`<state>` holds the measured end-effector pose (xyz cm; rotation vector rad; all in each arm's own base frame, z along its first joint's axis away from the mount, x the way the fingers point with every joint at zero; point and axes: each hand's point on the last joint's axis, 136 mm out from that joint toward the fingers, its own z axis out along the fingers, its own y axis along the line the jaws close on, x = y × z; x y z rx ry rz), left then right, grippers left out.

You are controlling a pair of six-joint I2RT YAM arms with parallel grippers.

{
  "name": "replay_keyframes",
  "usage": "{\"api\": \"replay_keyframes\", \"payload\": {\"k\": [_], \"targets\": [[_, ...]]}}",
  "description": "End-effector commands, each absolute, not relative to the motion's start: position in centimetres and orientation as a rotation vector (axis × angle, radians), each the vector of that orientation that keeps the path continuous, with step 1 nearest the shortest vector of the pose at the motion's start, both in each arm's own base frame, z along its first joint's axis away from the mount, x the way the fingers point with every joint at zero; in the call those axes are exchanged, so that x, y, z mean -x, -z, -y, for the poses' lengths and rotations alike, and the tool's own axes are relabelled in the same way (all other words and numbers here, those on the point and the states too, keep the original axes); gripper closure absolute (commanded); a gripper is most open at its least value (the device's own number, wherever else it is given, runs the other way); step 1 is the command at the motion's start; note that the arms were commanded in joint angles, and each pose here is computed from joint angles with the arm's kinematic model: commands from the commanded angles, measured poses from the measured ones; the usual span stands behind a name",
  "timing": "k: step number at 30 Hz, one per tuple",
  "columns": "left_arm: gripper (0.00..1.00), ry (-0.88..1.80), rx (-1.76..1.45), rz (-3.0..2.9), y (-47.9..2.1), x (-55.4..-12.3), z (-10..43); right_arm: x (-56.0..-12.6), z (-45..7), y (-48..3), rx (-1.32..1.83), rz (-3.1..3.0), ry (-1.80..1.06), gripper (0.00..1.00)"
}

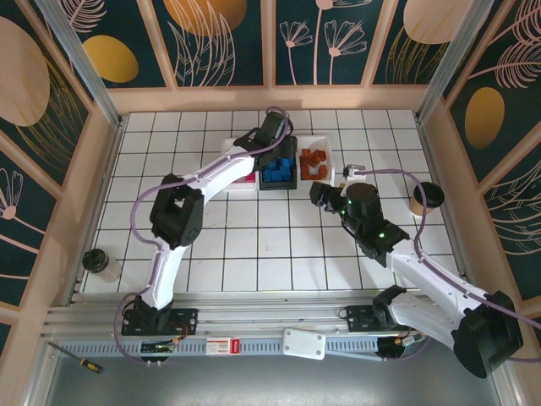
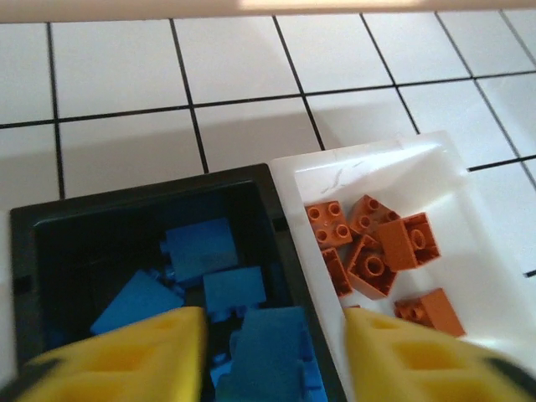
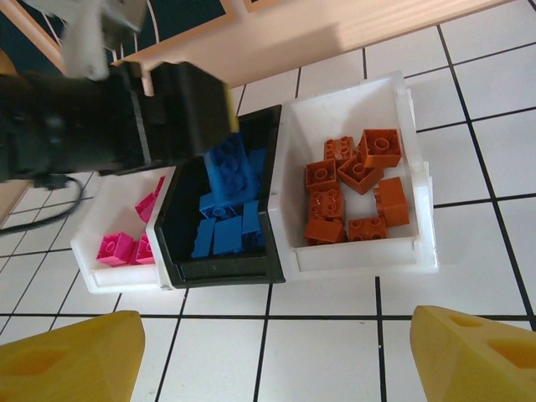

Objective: Sort the legos into containers by color
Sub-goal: Place the lego in the container, then reset both arms

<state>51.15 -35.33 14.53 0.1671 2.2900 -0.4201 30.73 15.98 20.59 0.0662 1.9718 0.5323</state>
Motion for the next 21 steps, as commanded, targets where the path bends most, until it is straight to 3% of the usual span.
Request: {"api": "replay_keyframes", "payload": {"k": [1,2,6,10,15,21], "targets": [[0.06,0.482,-0.142,-2.258,-17.3,-51.1,35.3,-30.6,-14.9,-20.1,-0.112,-1.977,-0.503,0.15],[0.01,0.51,-0.133,-2.222,-18.6,-50.8,35.1,-30.6,-14.8,-20.1,-0.116,-1.975,-0.497,0.15],[0.01,0.571,-0.078,-2.033,-25.8,-48.3,32.5,-31.0,-13.7,-20.6,-0.16,-1.945,-0.444,0.15],[0.01,0.448,0.025,-1.91,-29.1,-46.4,26.4,-31.5,-11.8,-20.4,-0.218,-1.92,-0.327,0.14],[0.01,0.299,0.177,-1.823,-28.4,-44.2,16.9,-31.5,-9.4,-19.6,-0.325,-1.909,-0.199,0.01],[0.01,-0.333,0.343,-1.66,-26.3,-40.2,4.2,-31.9,-7.4,-19.4,-0.411,-1.852,-0.099,0.01]]}}
